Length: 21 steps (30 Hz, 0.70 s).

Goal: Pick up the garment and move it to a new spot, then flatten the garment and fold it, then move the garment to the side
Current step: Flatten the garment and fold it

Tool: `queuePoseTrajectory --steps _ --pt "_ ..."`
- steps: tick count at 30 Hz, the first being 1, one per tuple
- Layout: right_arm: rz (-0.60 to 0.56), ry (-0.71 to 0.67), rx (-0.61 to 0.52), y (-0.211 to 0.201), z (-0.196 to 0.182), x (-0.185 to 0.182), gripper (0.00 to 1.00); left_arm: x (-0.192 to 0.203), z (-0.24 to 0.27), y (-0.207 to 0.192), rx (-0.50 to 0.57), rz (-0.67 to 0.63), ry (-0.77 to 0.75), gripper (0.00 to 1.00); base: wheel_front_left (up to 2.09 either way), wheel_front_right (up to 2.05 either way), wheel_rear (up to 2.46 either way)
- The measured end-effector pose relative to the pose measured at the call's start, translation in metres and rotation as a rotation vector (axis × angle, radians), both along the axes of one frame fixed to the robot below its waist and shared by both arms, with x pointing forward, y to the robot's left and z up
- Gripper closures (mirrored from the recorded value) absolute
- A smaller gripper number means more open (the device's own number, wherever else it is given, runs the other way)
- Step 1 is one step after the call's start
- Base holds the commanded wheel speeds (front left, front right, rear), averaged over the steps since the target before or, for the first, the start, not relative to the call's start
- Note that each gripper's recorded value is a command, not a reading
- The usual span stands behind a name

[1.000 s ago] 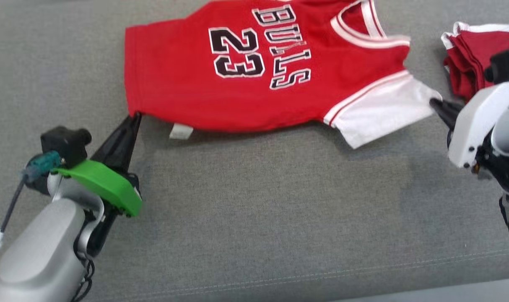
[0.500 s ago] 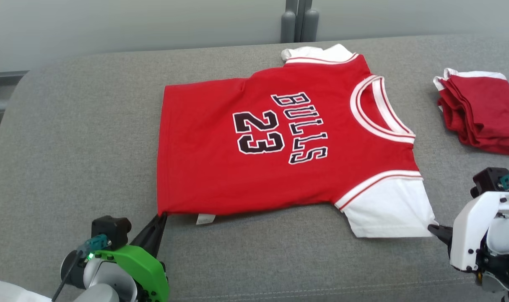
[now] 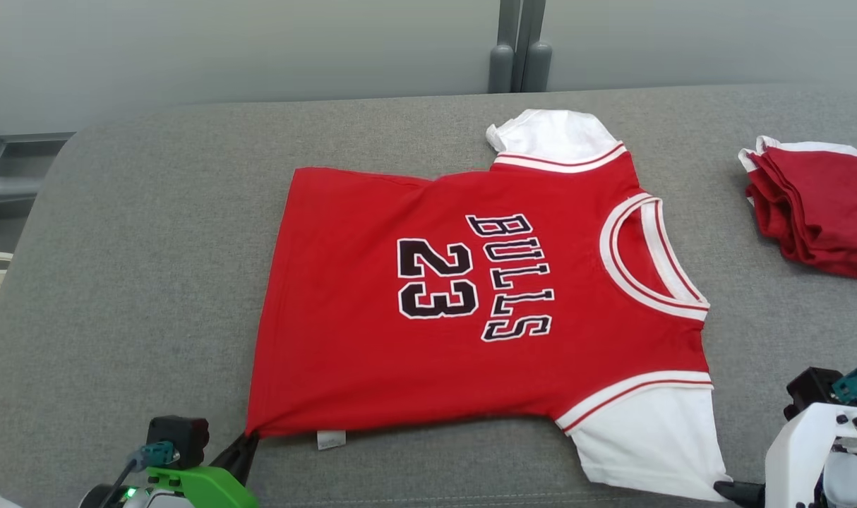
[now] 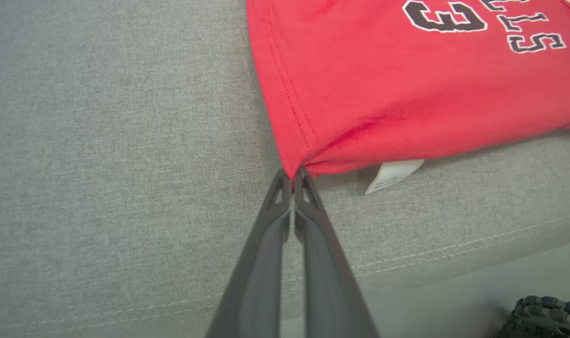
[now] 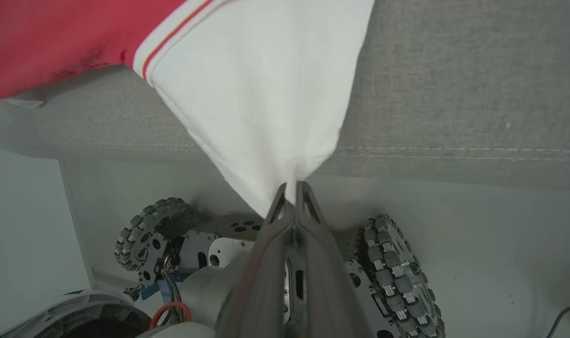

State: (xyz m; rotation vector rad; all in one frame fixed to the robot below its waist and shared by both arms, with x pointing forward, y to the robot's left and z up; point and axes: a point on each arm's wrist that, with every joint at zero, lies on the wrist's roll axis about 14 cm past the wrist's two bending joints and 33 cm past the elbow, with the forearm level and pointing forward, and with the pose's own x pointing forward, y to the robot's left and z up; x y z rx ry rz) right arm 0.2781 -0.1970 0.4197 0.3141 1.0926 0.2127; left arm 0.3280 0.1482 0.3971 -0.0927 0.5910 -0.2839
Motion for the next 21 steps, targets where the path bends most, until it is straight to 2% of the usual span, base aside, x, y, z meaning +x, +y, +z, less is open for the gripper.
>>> queuePoseTrajectory --steps 4,8,12,14,21 --pt "0.016 0.046 -0.003 0.001 -0.003 -0.014 1.0 -0.008 -0.002 0.007 0.022 0.005 0.043 1.0 0.0 0.0 0.0" --pt "-0.006 0.004 0.037 0.006 0.006 -0.008 1.0 -0.01 0.002 0.006 0.011 0.017 0.069 1.0 0.0 0.0 0.0" --pt "-0.068 -0.156 0.096 0.011 0.031 0.027 1.0 -0.004 0.007 0.005 0.008 0.021 0.091 1.0 0.0 0.0 0.0" --pt "-0.079 -0.187 0.103 0.011 0.036 0.035 1.0 0.0 0.008 0.005 0.017 0.013 0.099 1.0 0.0 0.0 0.0" --pt "-0.151 -0.305 0.166 0.013 0.054 0.089 1.0 0.027 0.015 0.001 0.157 -0.116 0.233 1.0 0.0 0.0 0.0"
